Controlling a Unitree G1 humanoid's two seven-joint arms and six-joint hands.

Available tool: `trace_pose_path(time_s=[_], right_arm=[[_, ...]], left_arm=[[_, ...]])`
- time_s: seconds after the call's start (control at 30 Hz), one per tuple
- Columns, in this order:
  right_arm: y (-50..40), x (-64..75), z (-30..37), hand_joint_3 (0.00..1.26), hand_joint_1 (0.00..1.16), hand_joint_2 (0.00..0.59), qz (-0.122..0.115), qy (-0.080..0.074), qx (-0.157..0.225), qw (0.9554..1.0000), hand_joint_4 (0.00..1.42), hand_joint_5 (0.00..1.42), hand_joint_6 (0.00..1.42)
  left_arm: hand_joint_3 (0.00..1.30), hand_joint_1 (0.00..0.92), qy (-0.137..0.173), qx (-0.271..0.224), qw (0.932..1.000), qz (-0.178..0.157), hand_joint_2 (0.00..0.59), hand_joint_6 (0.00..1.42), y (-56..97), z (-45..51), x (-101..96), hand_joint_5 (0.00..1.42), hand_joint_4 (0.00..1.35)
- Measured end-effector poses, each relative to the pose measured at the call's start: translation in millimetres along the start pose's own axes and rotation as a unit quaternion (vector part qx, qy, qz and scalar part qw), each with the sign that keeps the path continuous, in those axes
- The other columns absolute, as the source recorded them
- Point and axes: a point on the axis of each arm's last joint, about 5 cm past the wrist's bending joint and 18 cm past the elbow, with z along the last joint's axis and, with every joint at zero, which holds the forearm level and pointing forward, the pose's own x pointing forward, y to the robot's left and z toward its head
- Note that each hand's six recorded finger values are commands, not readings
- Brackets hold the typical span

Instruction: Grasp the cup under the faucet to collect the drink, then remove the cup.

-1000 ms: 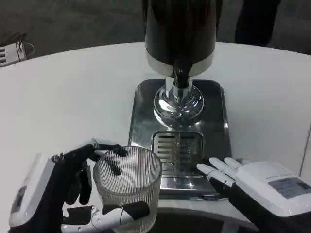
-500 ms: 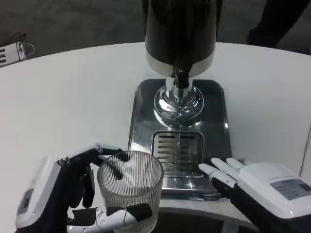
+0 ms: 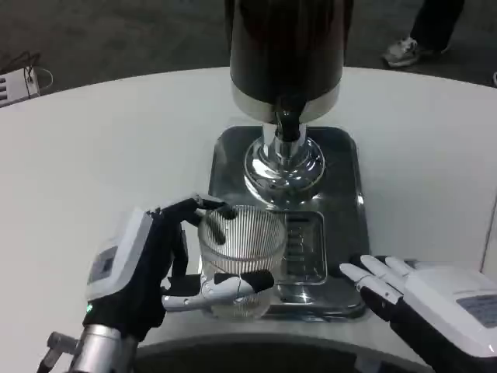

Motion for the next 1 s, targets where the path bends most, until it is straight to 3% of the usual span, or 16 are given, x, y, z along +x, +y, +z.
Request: trace_pose_path(time_s=[0.17,0.67,1.0], right_arm=[[0.1,-3.3,-2.9,0.06,0.62,0.422,0.001,0.005,0.0,1.0,0.0,0.0,0.0],[0.4,-9.7,-8.3,0.06,0.61,0.43,0.007,0.005,0.007,0.9999,0.0,0.0,0.0],[1.0,-11.6,-10.0,0.06,0.6,0.431,0.011,0.006,0.013,0.9998,0.0,0.0,0.0]], left_arm=[[0.98,0.587,0.007,0.008,0.9999,0.004,0.0,1.42,-8.5,-6.4,18.3,1.27,1.12],[0.97,0.587,0.003,0.039,0.999,0.02,0.0,1.42,-18.5,-10.0,52.8,1.27,1.11],[0.73,0.551,-0.006,0.058,0.9983,0.007,0.0,1.37,-21.8,-5.1,70.4,1.07,0.81]])
